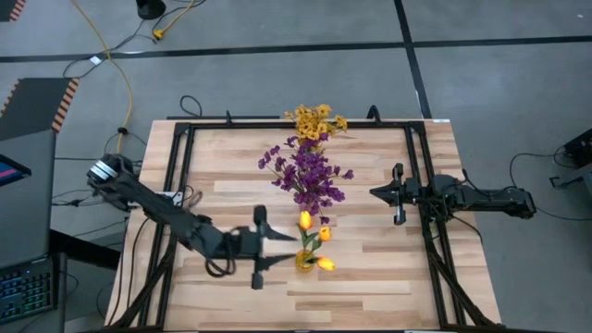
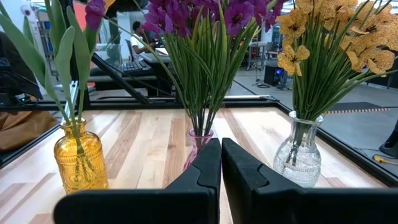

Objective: Sort flowers into vase by color
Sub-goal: Return to Home Position

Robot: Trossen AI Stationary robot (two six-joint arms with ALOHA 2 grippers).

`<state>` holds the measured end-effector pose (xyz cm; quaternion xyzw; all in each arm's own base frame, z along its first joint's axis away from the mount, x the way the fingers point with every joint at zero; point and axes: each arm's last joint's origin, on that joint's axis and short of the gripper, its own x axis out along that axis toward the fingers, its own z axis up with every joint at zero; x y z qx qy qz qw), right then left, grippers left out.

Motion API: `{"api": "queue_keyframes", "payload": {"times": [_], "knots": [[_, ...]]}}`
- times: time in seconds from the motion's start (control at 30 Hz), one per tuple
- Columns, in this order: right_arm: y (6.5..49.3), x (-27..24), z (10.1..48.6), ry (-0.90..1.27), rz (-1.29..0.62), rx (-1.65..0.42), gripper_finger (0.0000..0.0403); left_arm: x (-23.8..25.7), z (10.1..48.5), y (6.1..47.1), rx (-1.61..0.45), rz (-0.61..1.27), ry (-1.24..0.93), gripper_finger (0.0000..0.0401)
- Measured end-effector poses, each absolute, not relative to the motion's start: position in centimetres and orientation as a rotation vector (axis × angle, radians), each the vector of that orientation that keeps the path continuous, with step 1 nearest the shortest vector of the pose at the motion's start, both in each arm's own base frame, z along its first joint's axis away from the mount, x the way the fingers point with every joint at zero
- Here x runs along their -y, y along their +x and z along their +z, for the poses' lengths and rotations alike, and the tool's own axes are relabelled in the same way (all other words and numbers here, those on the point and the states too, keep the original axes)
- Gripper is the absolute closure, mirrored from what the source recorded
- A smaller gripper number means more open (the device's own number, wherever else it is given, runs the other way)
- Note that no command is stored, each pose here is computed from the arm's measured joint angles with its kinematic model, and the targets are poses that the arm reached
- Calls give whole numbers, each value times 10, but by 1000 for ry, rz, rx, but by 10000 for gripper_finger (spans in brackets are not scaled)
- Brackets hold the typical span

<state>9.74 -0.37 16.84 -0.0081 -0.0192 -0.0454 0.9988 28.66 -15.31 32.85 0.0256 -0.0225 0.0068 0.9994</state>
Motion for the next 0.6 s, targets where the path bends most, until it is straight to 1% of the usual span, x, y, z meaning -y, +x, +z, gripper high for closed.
{"api": "queue_keyframes", "payload": {"times": [0.17,0.33,0.5,0.53,0.6], "knots": [[97,4,168,-16,-90,39,360,123,361,254,23,81,123,267],[97,4,169,-16,-91,39,360,85,385,215,-10,154,160,313],[97,4,168,-16,-91,38,360,49,388,187,-119,250,179,383],[97,4,168,-16,-91,39,360,43,387,184,-137,263,177,392],[97,4,168,-16,-90,38,360,33,381,181,-136,243,171,396]]}}
